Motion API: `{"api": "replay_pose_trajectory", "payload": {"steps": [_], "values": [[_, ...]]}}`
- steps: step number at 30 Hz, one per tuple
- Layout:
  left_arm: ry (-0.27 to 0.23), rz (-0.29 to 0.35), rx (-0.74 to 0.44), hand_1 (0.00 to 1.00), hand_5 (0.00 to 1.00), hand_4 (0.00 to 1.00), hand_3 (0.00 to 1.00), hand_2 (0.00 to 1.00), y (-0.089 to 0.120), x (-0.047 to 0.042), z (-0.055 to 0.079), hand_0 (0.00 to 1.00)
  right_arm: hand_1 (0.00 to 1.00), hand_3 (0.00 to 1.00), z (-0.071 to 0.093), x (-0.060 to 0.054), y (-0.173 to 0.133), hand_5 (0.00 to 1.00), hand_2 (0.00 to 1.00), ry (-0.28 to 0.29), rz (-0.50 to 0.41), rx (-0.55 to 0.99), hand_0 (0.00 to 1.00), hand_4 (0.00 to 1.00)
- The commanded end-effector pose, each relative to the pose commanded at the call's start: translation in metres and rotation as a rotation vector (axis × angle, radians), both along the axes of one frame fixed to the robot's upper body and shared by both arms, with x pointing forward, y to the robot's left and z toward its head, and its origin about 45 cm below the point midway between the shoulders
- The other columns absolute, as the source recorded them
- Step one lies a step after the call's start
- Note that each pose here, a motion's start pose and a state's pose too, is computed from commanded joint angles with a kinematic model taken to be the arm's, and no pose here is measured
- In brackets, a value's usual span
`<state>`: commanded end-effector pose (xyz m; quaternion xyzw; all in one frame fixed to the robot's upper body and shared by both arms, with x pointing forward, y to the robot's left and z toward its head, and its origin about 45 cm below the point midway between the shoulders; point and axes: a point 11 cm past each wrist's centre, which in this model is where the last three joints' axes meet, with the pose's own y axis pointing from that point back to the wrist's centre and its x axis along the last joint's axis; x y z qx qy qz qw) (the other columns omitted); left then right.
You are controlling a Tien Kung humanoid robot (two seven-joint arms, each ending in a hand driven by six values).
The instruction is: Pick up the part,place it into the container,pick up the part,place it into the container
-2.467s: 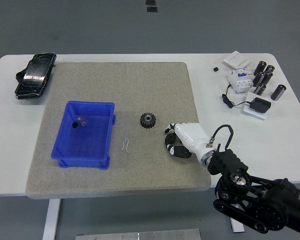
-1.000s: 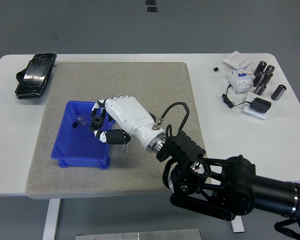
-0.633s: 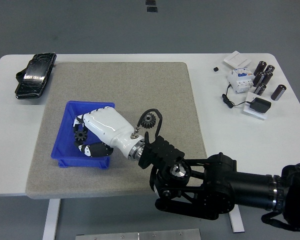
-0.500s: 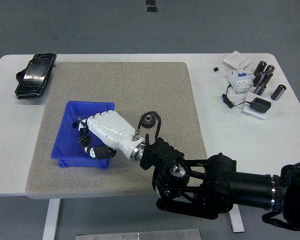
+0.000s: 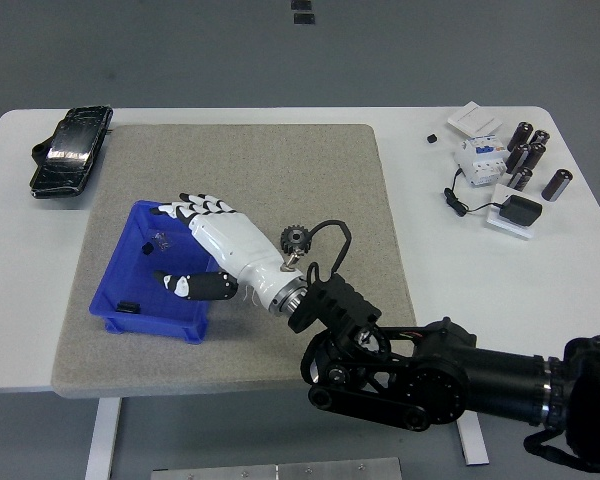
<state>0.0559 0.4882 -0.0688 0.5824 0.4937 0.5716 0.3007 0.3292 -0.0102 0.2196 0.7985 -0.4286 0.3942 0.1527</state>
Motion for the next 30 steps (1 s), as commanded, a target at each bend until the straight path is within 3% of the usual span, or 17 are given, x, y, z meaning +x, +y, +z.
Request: {"api": "replay_pose_trajectory", "payload": {"steps": [3,4,8,14,19,27,28,30], "values": [[0.001,0.001,0.000,0.722,0.394,0.708,0.665,0.724,0.000,-0.0006,0.000,0.745,0.848,0.762,0.004,0.018,-0.017,0.332,0.824,-0.018,-0.076,-0.019,0.871,0.719],[0.001,0.001,0.000,0.721,0.393,0.708,0.665,0.724,0.000,-0.0007,0.000,0.745,0.806,0.747,0.002,0.023,-0.021,0.315,0.791,-0.024,-0.090,-0.044,0.837,0.706],[0.001,0.001,-0.001,0.721,0.393,0.708,0.665,0.724,0.000,-0.0011,0.000,0.745,0.806,0.747,-0.018,0.035,-0.037,0.315,0.791,-0.019,-0.122,-0.194,0.837,0.706],[-0.002,-0.003,-0.003,0.722,0.389,0.703,0.663,0.724,-0.001,-0.0010,-0.001,0.745,0.805,0.786,-0.052,0.041,-0.050,0.292,0.800,0.020,-0.125,-0.364,0.840,0.694],[-0.005,-0.008,-0.003,0.722,0.385,0.696,0.661,0.724,-0.001,-0.0006,-0.001,0.745,0.803,0.791,-0.070,0.047,-0.063,0.285,0.803,0.048,-0.136,-0.440,0.836,0.693],[-0.003,-0.010,-0.003,0.722,0.383,0.681,0.657,0.724,-0.001,-0.0009,-0.001,0.745,0.800,0.800,-0.082,0.059,-0.083,0.285,0.798,0.070,-0.176,-0.498,0.834,0.697],[-0.003,-0.010,-0.003,0.722,0.379,0.677,0.656,0.724,-0.001,-0.0007,-0.001,0.745,0.757,0.795,-0.083,0.060,-0.085,0.297,0.790,0.073,-0.181,-0.503,0.752,0.706],[-0.004,-0.011,-0.003,0.722,0.379,0.677,0.656,0.724,-0.001,-0.0004,-0.001,0.745,0.757,0.795,-0.086,0.062,-0.090,0.297,0.790,0.078,-0.188,-0.514,0.752,0.706]]}}
